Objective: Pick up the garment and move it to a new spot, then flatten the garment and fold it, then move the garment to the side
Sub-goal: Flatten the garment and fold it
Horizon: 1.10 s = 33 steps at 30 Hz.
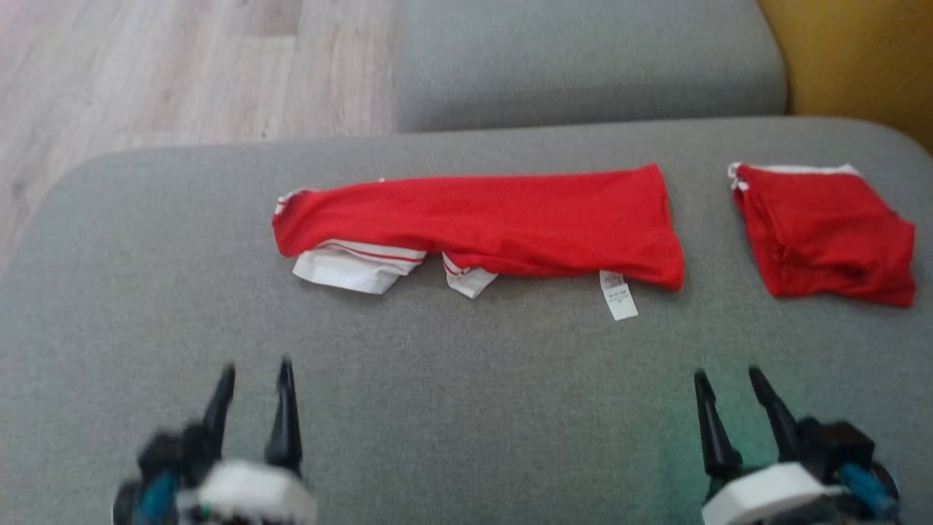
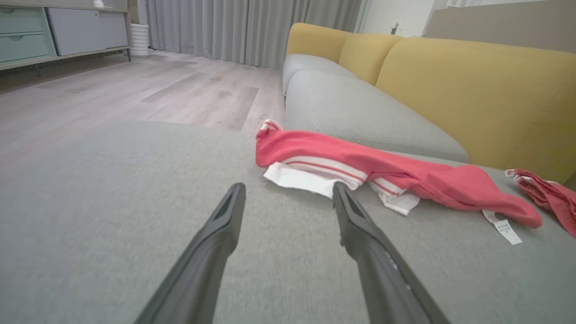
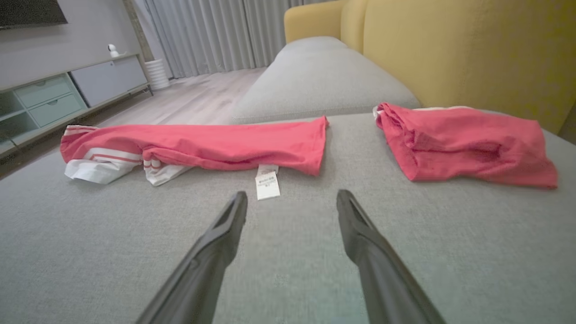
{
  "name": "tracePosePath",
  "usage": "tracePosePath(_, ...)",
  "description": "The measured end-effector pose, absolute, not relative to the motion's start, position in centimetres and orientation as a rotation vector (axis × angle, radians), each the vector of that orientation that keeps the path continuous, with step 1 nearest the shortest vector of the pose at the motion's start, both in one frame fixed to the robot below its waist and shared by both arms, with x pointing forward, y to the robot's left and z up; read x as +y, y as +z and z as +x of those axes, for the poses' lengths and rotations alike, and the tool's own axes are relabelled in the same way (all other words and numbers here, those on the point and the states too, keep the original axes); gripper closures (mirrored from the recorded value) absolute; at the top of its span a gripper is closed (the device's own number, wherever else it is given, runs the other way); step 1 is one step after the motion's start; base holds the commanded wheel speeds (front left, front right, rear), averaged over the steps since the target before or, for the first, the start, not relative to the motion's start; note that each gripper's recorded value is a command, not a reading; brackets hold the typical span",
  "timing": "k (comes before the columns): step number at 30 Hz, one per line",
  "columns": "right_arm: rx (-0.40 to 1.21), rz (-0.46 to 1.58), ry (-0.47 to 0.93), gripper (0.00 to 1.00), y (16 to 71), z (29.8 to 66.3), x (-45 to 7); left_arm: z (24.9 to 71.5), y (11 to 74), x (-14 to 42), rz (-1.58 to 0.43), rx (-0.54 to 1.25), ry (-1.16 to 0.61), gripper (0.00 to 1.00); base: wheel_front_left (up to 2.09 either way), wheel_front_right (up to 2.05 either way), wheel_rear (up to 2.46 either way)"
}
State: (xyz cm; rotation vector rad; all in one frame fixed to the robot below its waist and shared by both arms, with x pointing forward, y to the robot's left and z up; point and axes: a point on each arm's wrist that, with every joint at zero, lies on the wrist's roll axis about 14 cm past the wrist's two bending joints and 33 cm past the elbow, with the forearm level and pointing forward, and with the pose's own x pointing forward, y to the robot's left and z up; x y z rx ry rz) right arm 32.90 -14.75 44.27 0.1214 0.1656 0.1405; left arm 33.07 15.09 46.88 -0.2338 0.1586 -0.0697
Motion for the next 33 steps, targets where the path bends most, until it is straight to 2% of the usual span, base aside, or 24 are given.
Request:
tracePosePath(6,0.129,0.096,0.172,0.0,45.7,36.8,-13.9,40.3,47.5,14.7,-0.206,0.192,-0.126,0.0,0.0,0.0,0.0)
tracePosePath(12,0.151,0.095,0.179,0.0,44.7,40.0,-13.6,46.4,43.6,15.3,-0.23,0.339,-0.093,0.0,0.0,0.0,0.0)
tracePosePath(18,0.225,0.093,0.135,0.0,41.9,40.5,-15.1,48.7,38.1,14.9,-0.215,0.489,-0.098,0.0,0.0,0.0,0.0)
tracePosePath(27,0.251,0.087,0.084,0.0,40.6,40.3,-16.8,50.3,36.0,13.5,-0.204,0.53,-0.151,0.0,0.0,0.0,0.0)
tracePosePath(28,0.249,0.087,0.084,0.0,40.7,40.4,-16.8,50.3,35.9,13.5,-0.201,0.533,-0.153,0.08,0.0,0.0,0.0)
tracePosePath(29,0.243,0.087,0.084,0.0,40.8,40.4,-16.8,50.3,35.9,13.4,-0.199,0.532,-0.161,0.27,0.0,0.0,0.0)
tracePosePath(30,0.236,0.087,0.085,0.0,41.0,40.5,-16.8,50.3,35.9,13.4,-0.198,0.533,-0.166,0.65,0.0,0.0,0.0)
tracePosePath(31,0.234,0.087,0.085,0.0,41.0,40.5,-16.8,50.3,36.0,13.3,-0.198,0.53,-0.171,0.91,0.0,0.0,0.0)
tracePosePath(32,0.235,0.087,0.085,0.0,41.0,40.5,-16.8,50.3,36.0,13.2,-0.197,0.527,-0.178,1.0,0.0,0.0,0.0)
tracePosePath(33,0.236,0.087,0.085,0.0,41.0,40.5,-16.8,50.2,36.1,13.0,-0.194,0.524,-0.185,1.0,0.0,0.0,0.0)
